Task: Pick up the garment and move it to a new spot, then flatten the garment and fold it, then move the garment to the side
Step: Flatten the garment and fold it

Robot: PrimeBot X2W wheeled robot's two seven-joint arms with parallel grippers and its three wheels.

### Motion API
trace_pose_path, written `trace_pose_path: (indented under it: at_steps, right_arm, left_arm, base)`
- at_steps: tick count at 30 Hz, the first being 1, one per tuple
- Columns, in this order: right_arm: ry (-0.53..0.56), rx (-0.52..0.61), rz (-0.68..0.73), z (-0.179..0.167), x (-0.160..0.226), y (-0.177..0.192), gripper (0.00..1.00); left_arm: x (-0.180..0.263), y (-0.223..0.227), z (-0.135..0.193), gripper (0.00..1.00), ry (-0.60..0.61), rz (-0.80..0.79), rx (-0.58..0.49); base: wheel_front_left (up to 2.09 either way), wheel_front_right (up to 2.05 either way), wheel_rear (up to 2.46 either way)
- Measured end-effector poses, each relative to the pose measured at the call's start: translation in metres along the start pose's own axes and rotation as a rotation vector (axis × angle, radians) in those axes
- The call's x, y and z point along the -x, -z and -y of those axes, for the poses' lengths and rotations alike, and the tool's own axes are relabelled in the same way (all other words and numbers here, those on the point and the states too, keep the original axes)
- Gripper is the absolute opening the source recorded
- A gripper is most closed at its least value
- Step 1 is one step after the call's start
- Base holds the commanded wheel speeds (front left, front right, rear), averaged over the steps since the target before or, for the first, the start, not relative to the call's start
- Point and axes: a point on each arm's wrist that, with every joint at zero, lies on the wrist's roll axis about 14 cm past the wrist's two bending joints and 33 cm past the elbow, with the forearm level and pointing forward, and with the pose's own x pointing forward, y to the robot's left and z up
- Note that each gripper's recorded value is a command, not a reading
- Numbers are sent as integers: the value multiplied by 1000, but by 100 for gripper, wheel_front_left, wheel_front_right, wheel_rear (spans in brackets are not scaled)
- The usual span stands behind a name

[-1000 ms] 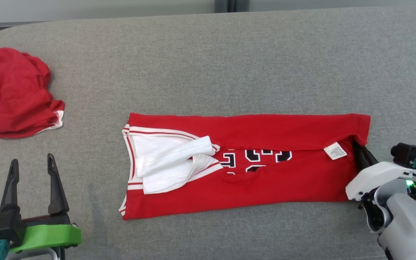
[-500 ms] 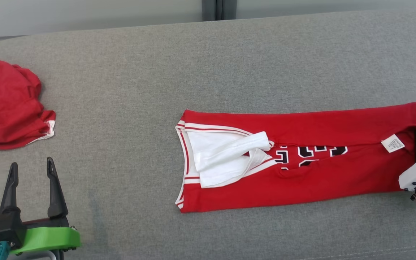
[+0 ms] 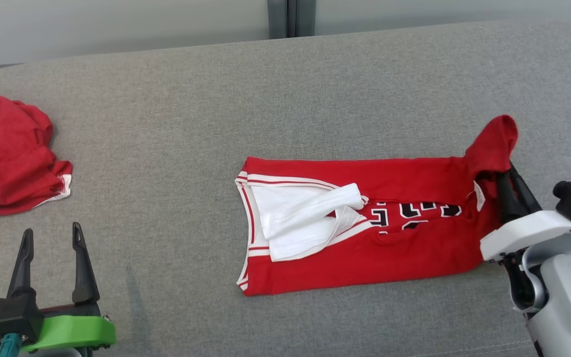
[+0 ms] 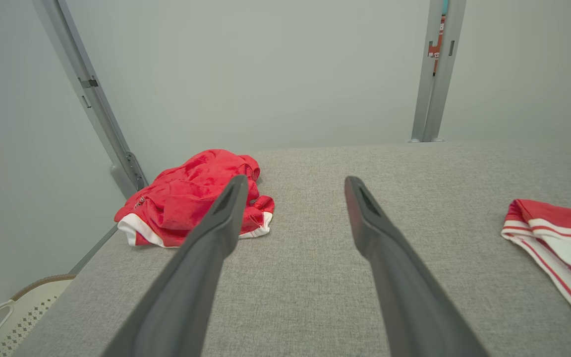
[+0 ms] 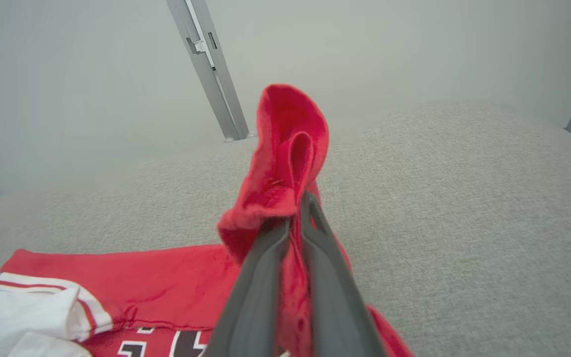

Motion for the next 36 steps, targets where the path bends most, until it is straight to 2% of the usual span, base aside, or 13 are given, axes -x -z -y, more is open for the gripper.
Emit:
trace_pose_path:
  at_steps: [14, 20, 27, 34, 35, 36]
  right_arm:
    - [-325, -77, 23, -137, -9, -7, 0]
    - [-449, -108, -19, -193, -10, 5, 0]
    - [-532, -111, -86, -227, -16, 27, 0]
    - [-594, -167, -185, -252, -11, 55, 0]
    - [-591, -179, -198, -252, -11, 58, 24]
    - [-591, -185, -214, -253, -11, 63, 100]
  left_arm:
    - [6, -1, -2, 100, -6, 0, 6]
    - [9, 1, -5, 100, -17, -8, 7]
    - [7, 2, -8, 100, -26, -12, 12]
    - [8, 5, -13, 100, -45, -22, 12]
    - [8, 6, -13, 100, -46, -24, 12]
    - [7, 6, -13, 100, -47, -25, 11]
  base:
    - [0, 0, 0]
    - [0, 0, 0]
    - [0, 0, 0]
    - [0, 0, 0]
    - [0, 0, 0]
    - [0, 0, 0]
